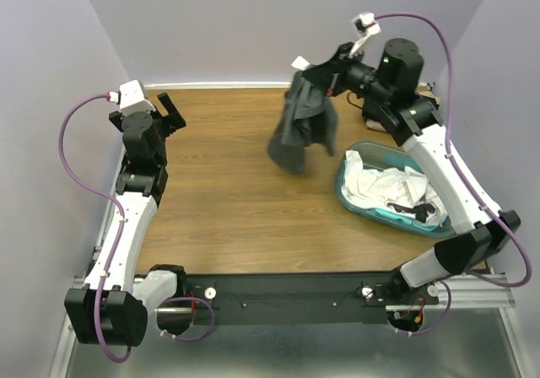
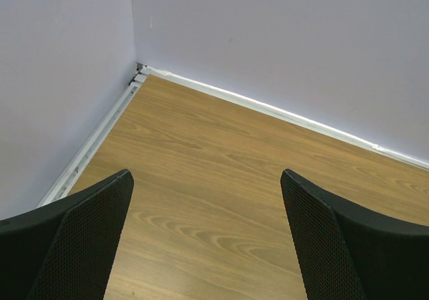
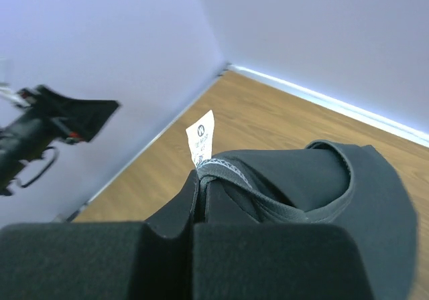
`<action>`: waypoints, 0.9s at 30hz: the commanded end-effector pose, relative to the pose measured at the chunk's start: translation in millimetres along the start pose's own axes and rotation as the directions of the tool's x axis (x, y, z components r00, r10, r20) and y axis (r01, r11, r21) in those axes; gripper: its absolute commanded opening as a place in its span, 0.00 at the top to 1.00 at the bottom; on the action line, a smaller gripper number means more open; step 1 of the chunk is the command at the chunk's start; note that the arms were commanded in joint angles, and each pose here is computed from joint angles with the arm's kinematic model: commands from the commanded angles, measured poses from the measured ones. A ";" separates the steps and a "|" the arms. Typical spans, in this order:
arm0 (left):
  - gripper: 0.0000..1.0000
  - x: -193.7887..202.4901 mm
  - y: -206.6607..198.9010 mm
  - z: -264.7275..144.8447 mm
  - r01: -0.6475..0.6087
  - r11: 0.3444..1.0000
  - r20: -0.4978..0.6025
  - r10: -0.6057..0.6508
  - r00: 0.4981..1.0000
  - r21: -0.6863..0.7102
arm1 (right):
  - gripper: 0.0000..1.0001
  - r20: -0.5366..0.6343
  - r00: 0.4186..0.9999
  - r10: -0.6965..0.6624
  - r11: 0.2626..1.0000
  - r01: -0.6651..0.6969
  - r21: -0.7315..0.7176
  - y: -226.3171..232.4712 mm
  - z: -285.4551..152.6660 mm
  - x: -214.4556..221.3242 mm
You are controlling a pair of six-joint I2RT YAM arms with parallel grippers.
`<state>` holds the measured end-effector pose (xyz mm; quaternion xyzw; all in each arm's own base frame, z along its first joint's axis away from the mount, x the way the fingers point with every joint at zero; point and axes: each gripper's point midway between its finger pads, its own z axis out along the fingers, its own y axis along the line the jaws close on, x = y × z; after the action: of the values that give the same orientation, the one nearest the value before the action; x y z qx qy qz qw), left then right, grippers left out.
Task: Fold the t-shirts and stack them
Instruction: Move the tshirt to the center of the board
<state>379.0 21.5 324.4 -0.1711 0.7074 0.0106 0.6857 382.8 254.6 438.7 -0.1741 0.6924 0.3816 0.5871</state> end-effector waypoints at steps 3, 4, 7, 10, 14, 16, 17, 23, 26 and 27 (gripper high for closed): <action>0.02 -11.3 -0.5 -7.3 -0.011 1.000 0.018 0.011 1.000 0.003 | 1.00 0.017 1.000 -0.013 0.984 0.016 -0.179 58.6 20.4 -18.2; 0.02 -13.2 -0.1 -9.0 -0.011 1.000 0.024 0.010 1.000 0.003 | 1.00 0.008 1.000 -0.004 0.986 0.006 -0.167 55.0 22.8 -13.8; 0.02 -4.8 3.2 -10.5 -0.022 1.000 0.000 0.022 1.000 -0.006 | 0.99 -0.017 0.999 0.043 0.999 -0.043 -0.023 21.1 35.2 10.3; 0.02 6.4 4.9 -10.6 -0.020 1.000 -0.034 0.019 0.999 -0.010 | 0.47 -0.075 0.991 0.108 0.971 -0.089 0.221 -36.8 40.8 67.3; 0.02 36.5 7.5 -9.0 0.006 1.000 -0.116 -0.009 0.993 -0.023 | 0.12 -0.218 0.960 0.178 0.916 -0.080 0.392 -86.8 36.1 160.1; 0.02 52.2 6.9 -9.4 0.029 0.999 -0.163 -0.032 0.986 -0.024 | 0.11 -0.288 0.937 0.197 0.922 -0.078 0.378 -89.6 37.8 190.8; 0.02 64.1 7.7 -8.6 0.031 0.999 -0.194 -0.036 0.980 -0.027 | 0.11 -0.312 0.928 0.203 0.928 -0.081 0.363 -88.2 37.9 200.1; 0.05 109.8 -2.1 -6.8 0.101 0.995 -0.312 -0.097 0.945 -0.003 | 0.12 -0.438 0.868 0.236 0.945 -0.100 0.312 -83.8 29.8 254.9; 0.06 129.4 -11.2 -4.2 0.122 0.992 -0.359 -0.107 0.927 0.022 | 0.12 -0.470 0.849 0.241 0.941 -0.086 0.328 -89.6 23.4 273.1; 0.06 141.4 -14.0 -0.5 0.124 0.992 -0.387 -0.107 0.916 0.020 | 0.12 -0.479 0.842 0.248 0.935 -0.079 0.345 -94.5 22.5 281.1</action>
<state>376.4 -1.3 213.8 -0.1967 0.7988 -0.0360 0.5674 398.2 268.1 159.3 -0.1002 0.8827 0.2613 0.3775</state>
